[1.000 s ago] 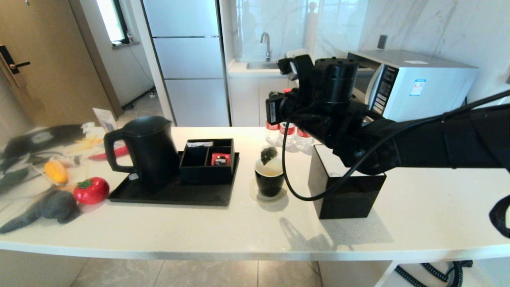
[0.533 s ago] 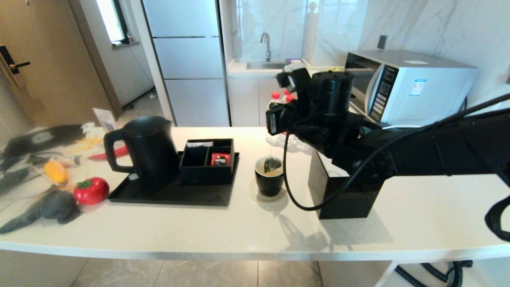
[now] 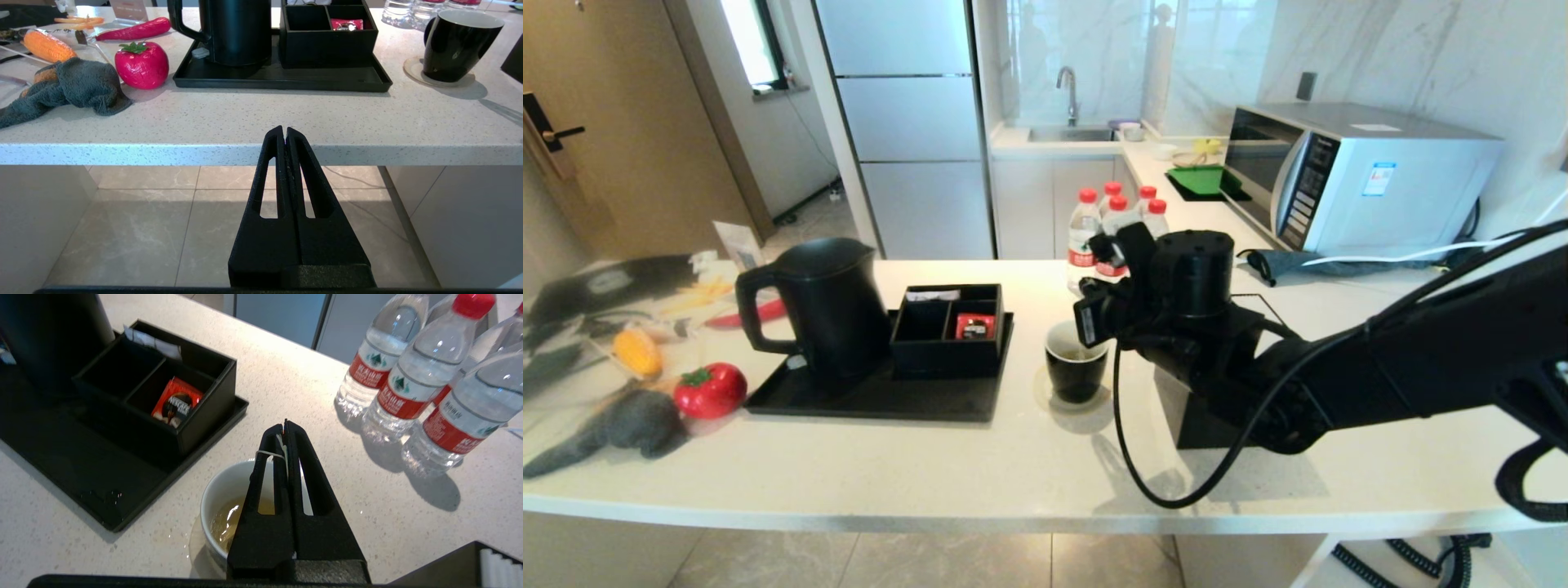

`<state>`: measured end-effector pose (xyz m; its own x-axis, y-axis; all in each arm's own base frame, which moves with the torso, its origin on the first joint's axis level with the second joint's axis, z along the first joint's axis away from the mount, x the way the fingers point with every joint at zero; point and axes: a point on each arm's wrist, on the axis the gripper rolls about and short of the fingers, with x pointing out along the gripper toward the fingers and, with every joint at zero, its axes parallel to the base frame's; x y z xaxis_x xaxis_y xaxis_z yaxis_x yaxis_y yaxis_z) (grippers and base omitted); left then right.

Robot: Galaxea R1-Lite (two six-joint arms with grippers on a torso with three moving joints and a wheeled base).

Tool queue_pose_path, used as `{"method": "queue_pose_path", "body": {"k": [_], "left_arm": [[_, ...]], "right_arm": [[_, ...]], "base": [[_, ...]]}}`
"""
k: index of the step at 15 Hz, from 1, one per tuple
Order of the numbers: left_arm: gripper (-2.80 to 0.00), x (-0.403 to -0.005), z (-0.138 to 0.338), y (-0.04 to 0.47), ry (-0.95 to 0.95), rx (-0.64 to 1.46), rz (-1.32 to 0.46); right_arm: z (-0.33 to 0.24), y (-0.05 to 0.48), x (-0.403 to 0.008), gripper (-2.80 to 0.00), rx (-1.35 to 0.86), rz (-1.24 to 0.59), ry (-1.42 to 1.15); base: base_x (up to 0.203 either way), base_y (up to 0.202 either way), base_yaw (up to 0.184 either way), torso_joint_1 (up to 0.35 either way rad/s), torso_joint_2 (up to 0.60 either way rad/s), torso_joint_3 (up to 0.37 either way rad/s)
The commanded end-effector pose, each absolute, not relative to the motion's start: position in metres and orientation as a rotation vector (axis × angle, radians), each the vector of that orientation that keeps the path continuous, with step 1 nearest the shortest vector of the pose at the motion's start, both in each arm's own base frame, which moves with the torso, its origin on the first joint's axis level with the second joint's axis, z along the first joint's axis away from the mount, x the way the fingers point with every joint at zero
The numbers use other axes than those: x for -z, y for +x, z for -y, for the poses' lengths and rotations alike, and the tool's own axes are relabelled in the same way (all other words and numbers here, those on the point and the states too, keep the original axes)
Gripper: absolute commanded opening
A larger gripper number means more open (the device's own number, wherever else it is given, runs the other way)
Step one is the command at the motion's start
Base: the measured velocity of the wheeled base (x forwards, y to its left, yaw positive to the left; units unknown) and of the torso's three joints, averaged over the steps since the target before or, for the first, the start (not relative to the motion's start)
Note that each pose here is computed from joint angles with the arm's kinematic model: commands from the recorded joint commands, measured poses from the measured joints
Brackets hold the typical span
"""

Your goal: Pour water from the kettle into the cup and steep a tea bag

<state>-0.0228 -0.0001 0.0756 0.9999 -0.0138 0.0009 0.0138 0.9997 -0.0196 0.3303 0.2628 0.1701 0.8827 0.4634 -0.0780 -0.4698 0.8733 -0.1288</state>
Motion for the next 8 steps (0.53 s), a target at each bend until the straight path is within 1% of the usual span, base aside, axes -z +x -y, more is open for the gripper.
{"method": "queue_pose_path", "body": {"k": [1, 5, 8], "left_arm": [[-2.8, -0.076, 0.0, -0.023, -0.019, 0.014, 0.001], [-2.8, -0.076, 0.0, -0.023, -0.018, 0.014, 0.001], [-2.8, -0.076, 0.0, -0.023, -0.02, 0.014, 0.001]], "right_arm": [[-0.264, 0.329, -0.163, -2.8, -0.491, -0.061, -0.155], [-0.264, 0.332, -0.168, -2.8, -0.486, -0.045, -0.146], [-0.267, 0.336, -0.203, -2.8, -0.479, 0.038, -0.105]], "base": [[0.0, 0.0, 0.0, 0.0, 0.0, 0.0], [0.0, 0.0, 0.0, 0.0, 0.0, 0.0], [0.0, 0.0, 0.0, 0.0, 0.0, 0.0]]}}
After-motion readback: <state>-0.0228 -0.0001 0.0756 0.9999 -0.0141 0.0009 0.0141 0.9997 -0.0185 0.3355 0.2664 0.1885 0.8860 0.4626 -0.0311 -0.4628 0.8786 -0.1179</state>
